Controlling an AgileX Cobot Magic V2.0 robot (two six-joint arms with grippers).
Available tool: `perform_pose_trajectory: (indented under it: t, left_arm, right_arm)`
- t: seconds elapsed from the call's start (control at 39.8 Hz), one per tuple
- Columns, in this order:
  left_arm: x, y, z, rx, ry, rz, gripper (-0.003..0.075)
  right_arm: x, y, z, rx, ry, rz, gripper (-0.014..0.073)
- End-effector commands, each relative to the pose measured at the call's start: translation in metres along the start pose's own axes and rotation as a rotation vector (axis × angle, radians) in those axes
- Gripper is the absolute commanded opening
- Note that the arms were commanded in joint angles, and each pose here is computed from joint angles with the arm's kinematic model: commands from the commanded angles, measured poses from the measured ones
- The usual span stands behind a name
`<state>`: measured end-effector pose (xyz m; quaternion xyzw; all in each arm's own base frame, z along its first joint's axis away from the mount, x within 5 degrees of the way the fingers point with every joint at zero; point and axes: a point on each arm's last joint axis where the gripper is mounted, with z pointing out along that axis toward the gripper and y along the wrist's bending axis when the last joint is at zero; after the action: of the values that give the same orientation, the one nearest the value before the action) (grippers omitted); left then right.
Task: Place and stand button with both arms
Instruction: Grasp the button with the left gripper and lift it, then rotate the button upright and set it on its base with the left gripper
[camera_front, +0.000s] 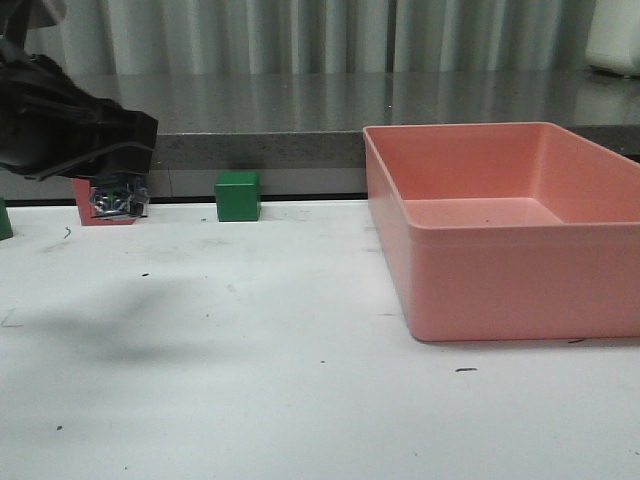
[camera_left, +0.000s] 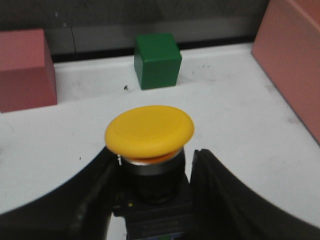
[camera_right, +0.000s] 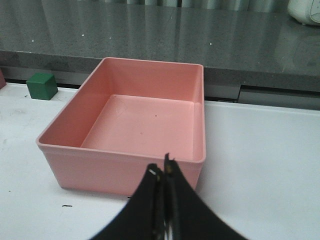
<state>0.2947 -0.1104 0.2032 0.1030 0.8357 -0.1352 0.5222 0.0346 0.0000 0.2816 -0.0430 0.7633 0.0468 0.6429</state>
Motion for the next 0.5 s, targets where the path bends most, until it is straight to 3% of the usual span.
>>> perform_pose_trajectory:
  t: [0.0, 0.23, 0.48]
  left_arm:
    - [-0.014, -0.005, -0.015, 0.056, -0.311, 0.047, 0.0169]
    - [0.021, -0.002, -0.015, 0.072, -0.412, 0.077, 0.0169]
    - [0.047, 0.003, 0.002, 0.058, -0.428, 0.055, 0.0169]
  right_arm:
    - [-0.015, 0.000, -0.003, 0.003, -0.096, -0.025, -0.0069]
    - [-0.015, 0.000, -0.003, 0.003, -0.096, -0.025, -0.0069]
    - [-0.015, 0.000, -0.003, 0.003, -0.096, -0.025, -0.0069]
